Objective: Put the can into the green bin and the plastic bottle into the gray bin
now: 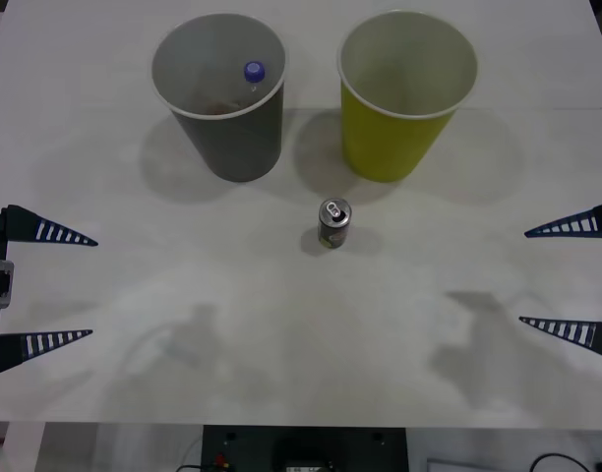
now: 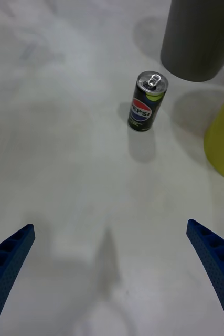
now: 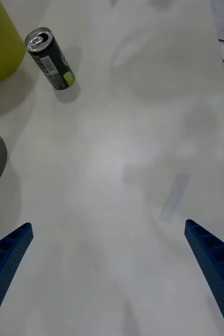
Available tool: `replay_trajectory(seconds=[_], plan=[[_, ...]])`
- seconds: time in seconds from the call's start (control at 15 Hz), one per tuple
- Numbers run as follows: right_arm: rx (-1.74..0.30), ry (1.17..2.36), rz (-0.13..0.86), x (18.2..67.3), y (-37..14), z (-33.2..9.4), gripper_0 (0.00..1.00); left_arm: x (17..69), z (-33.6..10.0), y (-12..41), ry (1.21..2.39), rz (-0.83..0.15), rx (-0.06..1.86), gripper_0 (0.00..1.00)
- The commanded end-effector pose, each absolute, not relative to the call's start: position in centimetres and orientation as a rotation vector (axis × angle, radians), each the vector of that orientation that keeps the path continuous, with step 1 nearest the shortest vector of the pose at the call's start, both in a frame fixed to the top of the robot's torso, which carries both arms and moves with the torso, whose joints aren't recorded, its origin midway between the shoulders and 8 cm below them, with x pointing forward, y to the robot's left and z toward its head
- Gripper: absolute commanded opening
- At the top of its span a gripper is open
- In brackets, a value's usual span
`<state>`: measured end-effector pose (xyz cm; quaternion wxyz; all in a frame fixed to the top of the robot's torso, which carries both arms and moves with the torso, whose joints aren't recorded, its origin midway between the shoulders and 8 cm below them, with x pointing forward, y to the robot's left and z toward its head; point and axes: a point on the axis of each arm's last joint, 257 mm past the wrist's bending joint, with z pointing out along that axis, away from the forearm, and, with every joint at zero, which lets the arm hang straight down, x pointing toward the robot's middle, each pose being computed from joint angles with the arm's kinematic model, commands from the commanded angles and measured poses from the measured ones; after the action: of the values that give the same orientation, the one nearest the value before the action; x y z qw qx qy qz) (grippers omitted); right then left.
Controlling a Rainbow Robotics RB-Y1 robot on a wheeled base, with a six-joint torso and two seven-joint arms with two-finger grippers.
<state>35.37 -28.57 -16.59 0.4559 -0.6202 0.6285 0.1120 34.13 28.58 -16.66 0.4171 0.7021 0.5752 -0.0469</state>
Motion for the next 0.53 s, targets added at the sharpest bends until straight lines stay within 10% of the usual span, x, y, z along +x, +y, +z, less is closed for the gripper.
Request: replay_trajectory(seconds=[0.07,0.53], plan=[[-1.499,1.493,0.268,35.9,-28.5,-16.8,1.0,34.1,-16.7,28.6,1.444,-0.118,1.762,1.0],[-1.423,1.409,0.35,37.0,-28.2,-19.8,1.0,34.1,-16.7,28.6,1.444,-0.118,1.762,1.0]])
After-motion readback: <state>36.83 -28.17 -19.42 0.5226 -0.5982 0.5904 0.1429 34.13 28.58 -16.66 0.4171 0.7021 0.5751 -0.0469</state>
